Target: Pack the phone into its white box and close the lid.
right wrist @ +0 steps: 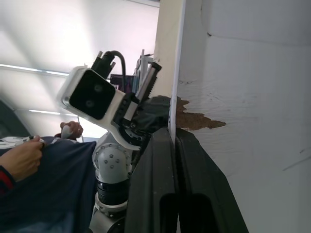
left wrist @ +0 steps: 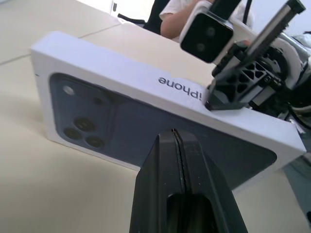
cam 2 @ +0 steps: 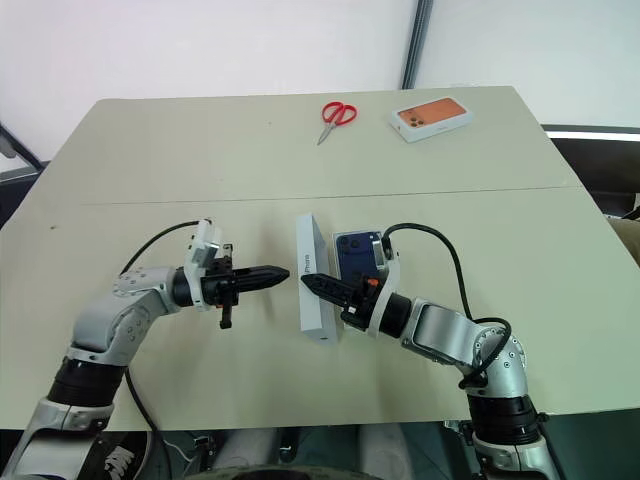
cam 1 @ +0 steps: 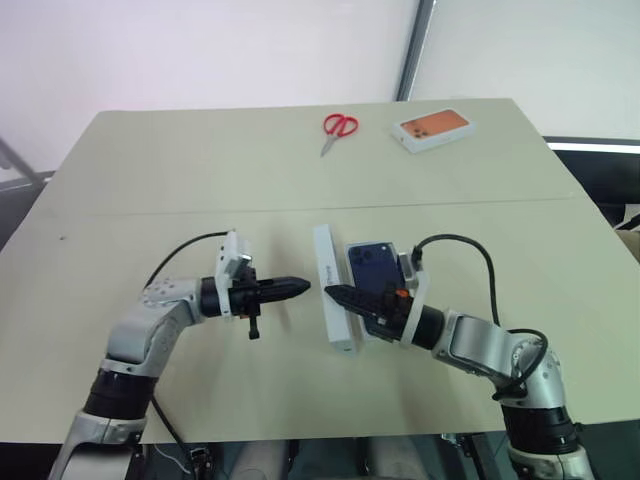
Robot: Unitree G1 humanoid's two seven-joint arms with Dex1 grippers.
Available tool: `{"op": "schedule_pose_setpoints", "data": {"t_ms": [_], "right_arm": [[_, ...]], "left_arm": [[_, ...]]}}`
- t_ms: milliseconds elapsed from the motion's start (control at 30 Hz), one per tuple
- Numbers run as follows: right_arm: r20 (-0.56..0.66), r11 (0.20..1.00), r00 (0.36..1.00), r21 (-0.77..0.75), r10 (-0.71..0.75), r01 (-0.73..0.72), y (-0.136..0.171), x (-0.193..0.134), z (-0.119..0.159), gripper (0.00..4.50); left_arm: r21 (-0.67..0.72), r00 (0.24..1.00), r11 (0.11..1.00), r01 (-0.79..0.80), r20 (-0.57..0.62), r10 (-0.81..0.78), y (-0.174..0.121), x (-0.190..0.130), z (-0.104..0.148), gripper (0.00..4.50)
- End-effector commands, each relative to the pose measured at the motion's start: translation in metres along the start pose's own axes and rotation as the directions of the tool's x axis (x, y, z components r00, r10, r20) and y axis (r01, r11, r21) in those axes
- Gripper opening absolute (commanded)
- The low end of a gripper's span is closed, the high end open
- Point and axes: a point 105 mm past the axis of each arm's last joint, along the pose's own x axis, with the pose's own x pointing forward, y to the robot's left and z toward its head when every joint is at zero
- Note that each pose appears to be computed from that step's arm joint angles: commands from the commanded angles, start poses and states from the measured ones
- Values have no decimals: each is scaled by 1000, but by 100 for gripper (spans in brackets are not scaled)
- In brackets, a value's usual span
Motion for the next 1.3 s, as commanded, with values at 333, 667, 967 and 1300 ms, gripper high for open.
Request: {"op": "schedule_pose_setpoints", "data": {"t_ms": [333, 667, 967, 1300], "right_arm": [[120, 968, 986, -210, -116, 139, 10, -35, 64, 444], [411, 618, 872, -622, -265, 481, 6, -89, 133, 444], [432, 64, 823, -871, -369, 486, -20, -98, 127, 202], [347, -42, 876, -934, -335, 354, -23, -79, 106, 5]], "left_arm": [[87, 999, 996, 9, 37, -12, -3, 37, 1, 0], [105, 996, 994, -5, 85, -4, 4, 69, 1, 0], [108, 994, 993, 44, 93, -54, -5, 92, 0, 0], [89, 998, 996, 29, 57, -35, -5, 50, 7, 0]]}}
